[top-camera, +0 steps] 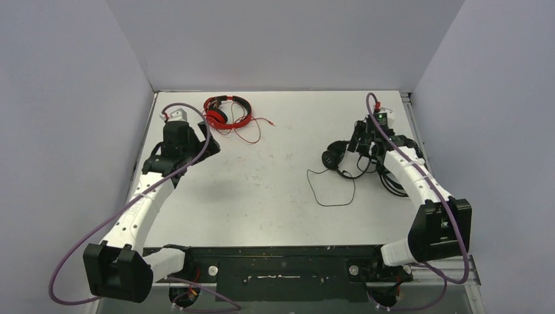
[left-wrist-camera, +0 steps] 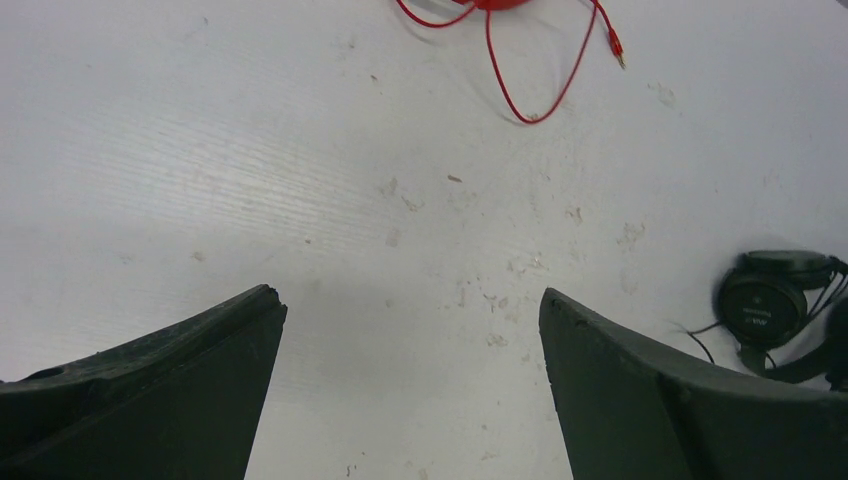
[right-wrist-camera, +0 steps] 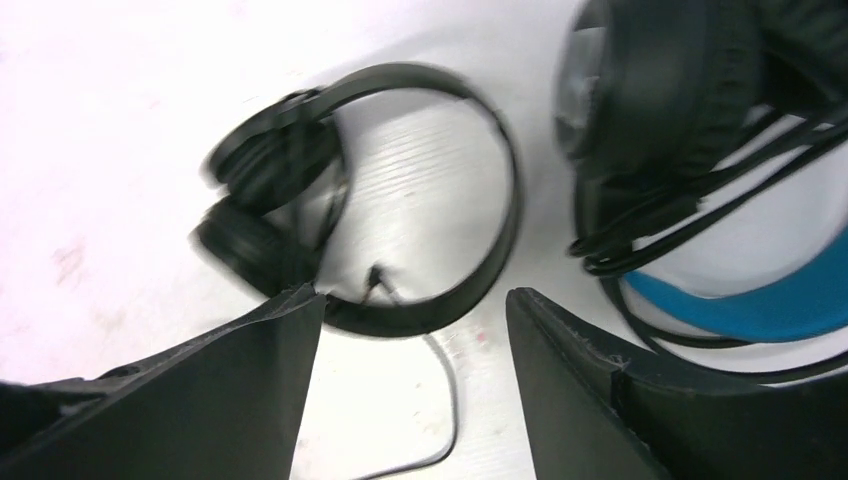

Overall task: Wrap the headphones
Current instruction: Place the headphones at the center of the board, then pick up the headphones from the center of the board.

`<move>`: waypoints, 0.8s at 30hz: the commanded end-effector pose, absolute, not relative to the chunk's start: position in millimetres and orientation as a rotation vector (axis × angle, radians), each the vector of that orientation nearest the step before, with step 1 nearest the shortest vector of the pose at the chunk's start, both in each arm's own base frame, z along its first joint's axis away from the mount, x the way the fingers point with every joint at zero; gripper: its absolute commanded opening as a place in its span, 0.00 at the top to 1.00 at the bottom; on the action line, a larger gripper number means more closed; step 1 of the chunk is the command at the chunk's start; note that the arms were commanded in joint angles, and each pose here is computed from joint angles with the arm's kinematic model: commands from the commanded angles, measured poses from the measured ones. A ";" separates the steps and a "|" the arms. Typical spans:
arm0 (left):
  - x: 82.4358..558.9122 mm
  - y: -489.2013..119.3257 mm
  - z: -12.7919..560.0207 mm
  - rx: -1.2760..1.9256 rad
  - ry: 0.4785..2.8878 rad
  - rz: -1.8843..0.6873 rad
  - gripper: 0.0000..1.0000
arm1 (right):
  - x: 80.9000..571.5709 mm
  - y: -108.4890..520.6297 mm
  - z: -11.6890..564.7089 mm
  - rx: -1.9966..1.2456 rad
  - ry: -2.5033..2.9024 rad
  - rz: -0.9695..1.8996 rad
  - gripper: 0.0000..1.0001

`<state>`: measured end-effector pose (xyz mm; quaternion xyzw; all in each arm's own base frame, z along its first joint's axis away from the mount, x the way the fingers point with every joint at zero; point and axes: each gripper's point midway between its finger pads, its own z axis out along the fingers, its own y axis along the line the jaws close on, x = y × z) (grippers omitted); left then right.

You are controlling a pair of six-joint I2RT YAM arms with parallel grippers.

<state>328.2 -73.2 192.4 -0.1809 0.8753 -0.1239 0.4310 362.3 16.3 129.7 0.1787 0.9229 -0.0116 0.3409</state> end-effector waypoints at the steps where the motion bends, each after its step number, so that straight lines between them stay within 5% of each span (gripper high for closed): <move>1: 358.0 -48.3 209.0 -0.589 2.121 -0.320 0.03 | 363.6 60.5 176.5 0.283 2.289 0.070 0.30; 11: 371.8 -48.1 201.6 -0.573 2.097 -0.373 0.03 | 348.6 77.0 174.7 0.188 2.288 0.053 0.23; 24: 294.6 -228.2 191.0 -0.153 2.072 -0.679 0.07 | 348.3 6.9 121.3 0.536 2.319 -0.044 0.30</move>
